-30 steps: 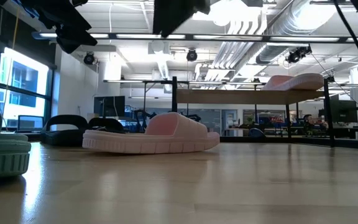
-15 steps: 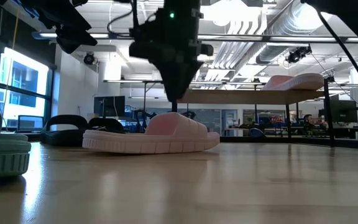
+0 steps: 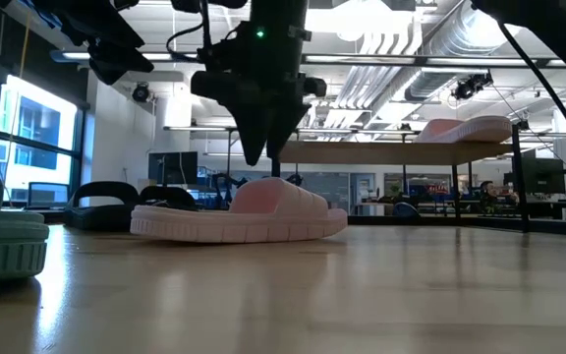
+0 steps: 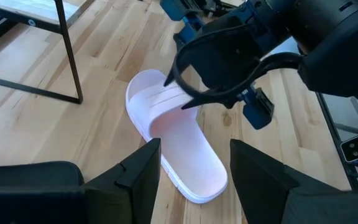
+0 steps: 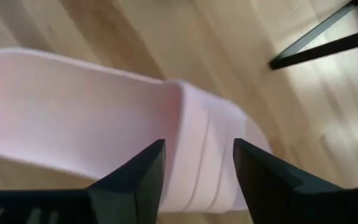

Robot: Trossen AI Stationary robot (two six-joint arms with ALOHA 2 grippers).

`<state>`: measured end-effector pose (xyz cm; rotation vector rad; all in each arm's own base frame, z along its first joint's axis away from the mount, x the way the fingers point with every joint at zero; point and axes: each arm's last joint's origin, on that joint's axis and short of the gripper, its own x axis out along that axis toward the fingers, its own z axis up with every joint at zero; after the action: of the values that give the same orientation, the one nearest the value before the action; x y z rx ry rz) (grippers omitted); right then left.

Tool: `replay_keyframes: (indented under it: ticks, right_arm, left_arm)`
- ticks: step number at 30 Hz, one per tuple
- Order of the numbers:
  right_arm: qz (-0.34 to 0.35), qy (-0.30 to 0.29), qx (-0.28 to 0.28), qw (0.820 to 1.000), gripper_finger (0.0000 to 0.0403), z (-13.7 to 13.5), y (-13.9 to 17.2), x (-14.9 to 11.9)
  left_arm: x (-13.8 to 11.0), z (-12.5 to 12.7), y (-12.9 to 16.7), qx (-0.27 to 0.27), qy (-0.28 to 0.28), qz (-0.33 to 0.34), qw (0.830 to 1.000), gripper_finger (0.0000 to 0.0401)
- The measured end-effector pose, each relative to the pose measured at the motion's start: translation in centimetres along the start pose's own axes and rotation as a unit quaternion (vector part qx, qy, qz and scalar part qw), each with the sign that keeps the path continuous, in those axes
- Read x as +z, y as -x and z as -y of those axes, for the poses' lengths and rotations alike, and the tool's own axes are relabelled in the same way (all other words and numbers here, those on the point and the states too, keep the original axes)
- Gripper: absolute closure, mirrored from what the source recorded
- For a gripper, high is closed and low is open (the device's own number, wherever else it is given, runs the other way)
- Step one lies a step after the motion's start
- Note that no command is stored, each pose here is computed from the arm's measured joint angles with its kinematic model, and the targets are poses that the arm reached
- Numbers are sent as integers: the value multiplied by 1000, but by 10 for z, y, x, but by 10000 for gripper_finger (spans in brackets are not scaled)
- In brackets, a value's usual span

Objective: Pick and place slides into the shelf
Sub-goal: Put the pink slide on the shelf

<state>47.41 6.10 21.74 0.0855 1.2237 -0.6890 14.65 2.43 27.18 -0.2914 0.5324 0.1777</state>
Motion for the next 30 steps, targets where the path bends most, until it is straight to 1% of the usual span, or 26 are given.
replay_keyframes:
  ticks: [3, 7, 13, 20, 23, 30]
  right_arm:
    - [-1, 2, 0, 1000, 204, 0, 0, 0]
    - [-10, 3, 3, 1000, 203, -4, -8, -1]
    - [-14, 6, -1, 1000, 223, -8, -15, -3]
    - [-36, 20, -19, 999, 247, -7, -23, -6]
    - [-44, 26, -33, 998, 249, -5, -26, -7]
    - [-87, 42, -66, 993, 249, 1, -41, -11]
  left_arm:
    - [0, 0, 0, 0, 0, 0, 1000, 224]
    - [0, 0, 0, 0, 0, 0, 1000, 224]
    - [0, 0, 0, 0, 0, 0, 1000, 224]
    - [0, 0, 0, 0, 0, 0, 1000, 224]
    - [0, 0, 0, 0, 0, 0, 1000, 224]
    - [0, 0, 0, 0, 0, 0, 1000, 224]
